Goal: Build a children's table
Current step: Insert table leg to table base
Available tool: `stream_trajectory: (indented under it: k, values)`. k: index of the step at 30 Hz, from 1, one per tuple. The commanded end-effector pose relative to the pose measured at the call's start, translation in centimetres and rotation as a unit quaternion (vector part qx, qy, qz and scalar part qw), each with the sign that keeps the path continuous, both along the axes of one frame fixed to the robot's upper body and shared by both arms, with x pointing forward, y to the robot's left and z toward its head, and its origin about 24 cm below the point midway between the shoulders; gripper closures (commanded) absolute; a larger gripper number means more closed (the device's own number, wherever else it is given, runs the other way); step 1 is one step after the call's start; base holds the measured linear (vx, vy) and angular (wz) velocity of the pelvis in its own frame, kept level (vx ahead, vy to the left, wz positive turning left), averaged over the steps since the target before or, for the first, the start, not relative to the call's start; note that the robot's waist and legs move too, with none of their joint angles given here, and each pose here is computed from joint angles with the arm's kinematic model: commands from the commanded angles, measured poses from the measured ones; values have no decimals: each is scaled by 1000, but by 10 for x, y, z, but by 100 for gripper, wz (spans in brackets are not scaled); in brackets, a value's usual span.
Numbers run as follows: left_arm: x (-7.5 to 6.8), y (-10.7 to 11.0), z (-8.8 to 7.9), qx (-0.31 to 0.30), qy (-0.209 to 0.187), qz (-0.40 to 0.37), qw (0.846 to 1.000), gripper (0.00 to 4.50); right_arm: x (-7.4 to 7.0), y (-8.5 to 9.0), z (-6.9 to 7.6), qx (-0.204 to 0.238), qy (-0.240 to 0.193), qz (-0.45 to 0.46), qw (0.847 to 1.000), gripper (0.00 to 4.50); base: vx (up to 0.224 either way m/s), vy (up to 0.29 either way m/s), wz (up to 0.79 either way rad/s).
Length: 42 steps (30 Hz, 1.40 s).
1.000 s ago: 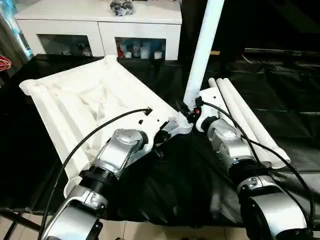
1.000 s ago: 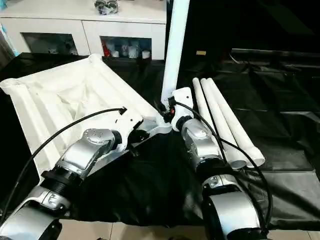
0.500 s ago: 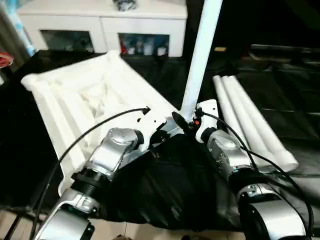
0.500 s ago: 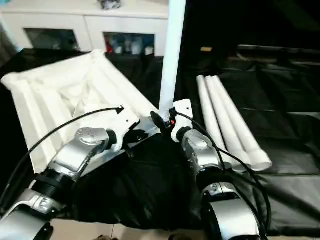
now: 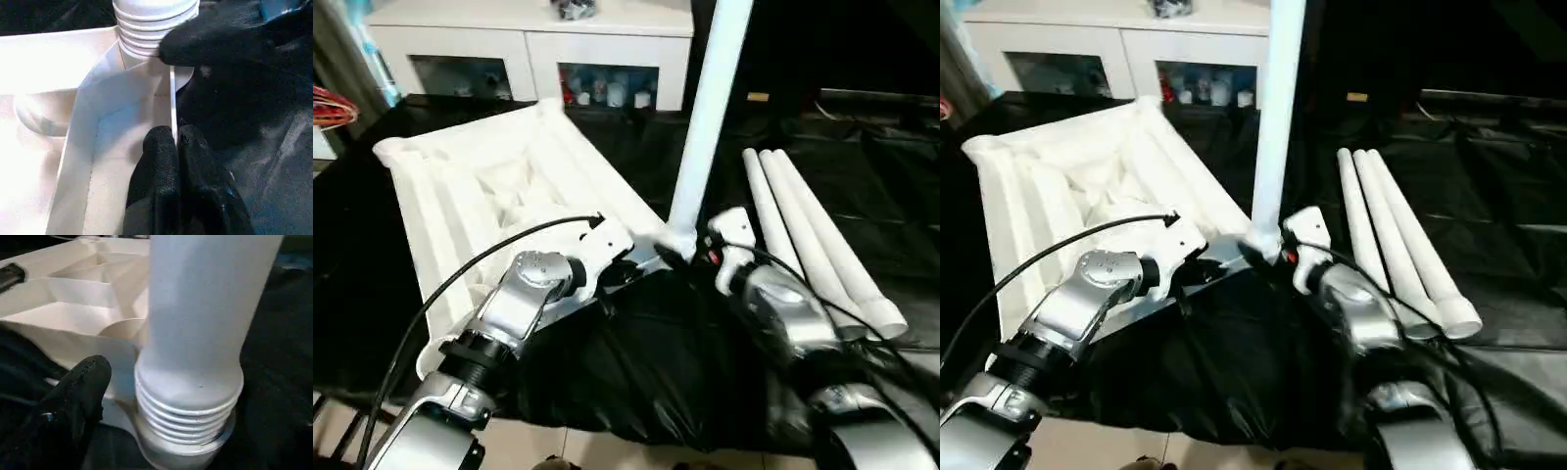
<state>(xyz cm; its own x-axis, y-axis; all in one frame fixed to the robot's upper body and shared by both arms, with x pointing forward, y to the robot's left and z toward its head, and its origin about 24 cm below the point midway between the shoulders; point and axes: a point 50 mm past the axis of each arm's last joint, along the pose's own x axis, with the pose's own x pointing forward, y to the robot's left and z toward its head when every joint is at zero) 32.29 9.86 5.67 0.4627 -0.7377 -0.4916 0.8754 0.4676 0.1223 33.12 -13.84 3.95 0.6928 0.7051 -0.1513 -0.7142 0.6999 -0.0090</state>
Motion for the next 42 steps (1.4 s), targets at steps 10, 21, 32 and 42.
stream_trajectory:
  k: [10, 21, 32, 42]
  values:
    - [-7, 1, 4, -4, -10, -94, 996, 450, -13, -17, 8, -27, 20, 87, 996, 50, 0, 0, 0]
    - [-16, 3, 4, -2, 0, -151, 988, 450, -20, -21, 7, -33, 39, 109, 993, 127, 0, 0, 0]
    - [-25, 2, 3, -3, 12, -178, 984, 450, -26, -15, 1, -16, 57, 121, 991, 135, 0, 0, 0]
    - [-28, 6, 1, 9, 7, -184, 983, 450, -25, -22, 6, -10, 73, 130, 989, 135, 0, 0, 0]
